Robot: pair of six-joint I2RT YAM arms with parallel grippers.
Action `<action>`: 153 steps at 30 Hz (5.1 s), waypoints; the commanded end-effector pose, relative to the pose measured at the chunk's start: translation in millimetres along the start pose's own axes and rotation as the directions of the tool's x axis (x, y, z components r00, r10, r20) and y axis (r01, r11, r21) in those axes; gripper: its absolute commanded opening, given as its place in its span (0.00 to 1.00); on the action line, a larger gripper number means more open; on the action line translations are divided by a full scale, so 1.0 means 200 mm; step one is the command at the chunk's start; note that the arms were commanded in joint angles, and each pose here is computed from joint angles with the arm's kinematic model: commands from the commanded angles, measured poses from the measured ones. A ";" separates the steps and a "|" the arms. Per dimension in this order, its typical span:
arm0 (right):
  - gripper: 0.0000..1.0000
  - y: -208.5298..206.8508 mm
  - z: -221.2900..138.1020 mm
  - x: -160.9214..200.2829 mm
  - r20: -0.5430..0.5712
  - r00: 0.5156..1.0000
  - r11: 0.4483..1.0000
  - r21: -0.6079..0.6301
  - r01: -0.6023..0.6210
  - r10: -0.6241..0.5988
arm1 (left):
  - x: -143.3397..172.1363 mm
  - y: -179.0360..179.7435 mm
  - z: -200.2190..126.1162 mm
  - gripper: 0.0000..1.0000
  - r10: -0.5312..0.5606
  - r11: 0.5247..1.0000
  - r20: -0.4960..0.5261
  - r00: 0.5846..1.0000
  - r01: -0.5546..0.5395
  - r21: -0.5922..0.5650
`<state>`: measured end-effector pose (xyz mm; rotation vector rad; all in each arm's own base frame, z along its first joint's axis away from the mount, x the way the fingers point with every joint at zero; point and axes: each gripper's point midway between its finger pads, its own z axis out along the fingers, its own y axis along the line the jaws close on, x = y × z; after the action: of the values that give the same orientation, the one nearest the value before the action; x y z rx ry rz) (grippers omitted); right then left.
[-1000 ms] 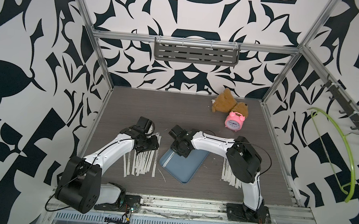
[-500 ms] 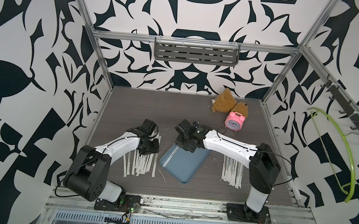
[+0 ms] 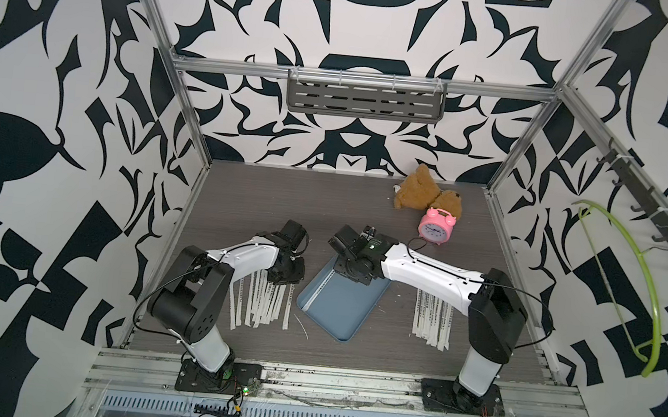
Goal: Put the straws into the storage box
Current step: Pick up the straw from the center of the board, then place the straw in the storage box, then pick up the straw from the center of the board.
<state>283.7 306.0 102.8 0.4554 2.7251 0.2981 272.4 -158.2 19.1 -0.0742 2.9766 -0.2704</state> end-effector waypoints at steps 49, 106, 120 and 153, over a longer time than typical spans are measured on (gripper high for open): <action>0.11 -0.64 -0.33 -0.44 0.209 0.965 0.979 0.087 -0.182 0.161 | 0.03 -0.68 0.02 0.02 0.654 0.756 0.035 0.755 -0.655 0.010; 0.19 -1.11 -0.07 -0.15 -0.218 0.973 0.959 0.252 0.133 -0.078 | -0.33 -0.06 -0.73 0.77 0.020 0.986 0.501 0.865 -0.099 0.132; 0.24 -1.11 0.14 -0.22 -0.266 0.960 0.957 0.244 0.158 -0.091 | -0.28 -0.09 -0.61 0.75 -0.011 0.977 0.431 0.903 -0.081 0.195; 0.06 -0.78 -0.25 -0.16 -0.027 0.992 0.976 0.183 -0.114 0.121 | -0.22 -0.04 -0.58 0.73 0.001 0.982 0.438 0.899 -0.083 0.168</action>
<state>253.3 128.0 89.9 0.4978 2.8806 0.0670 303.9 -146.2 143.8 -0.0433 2.4948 -0.4677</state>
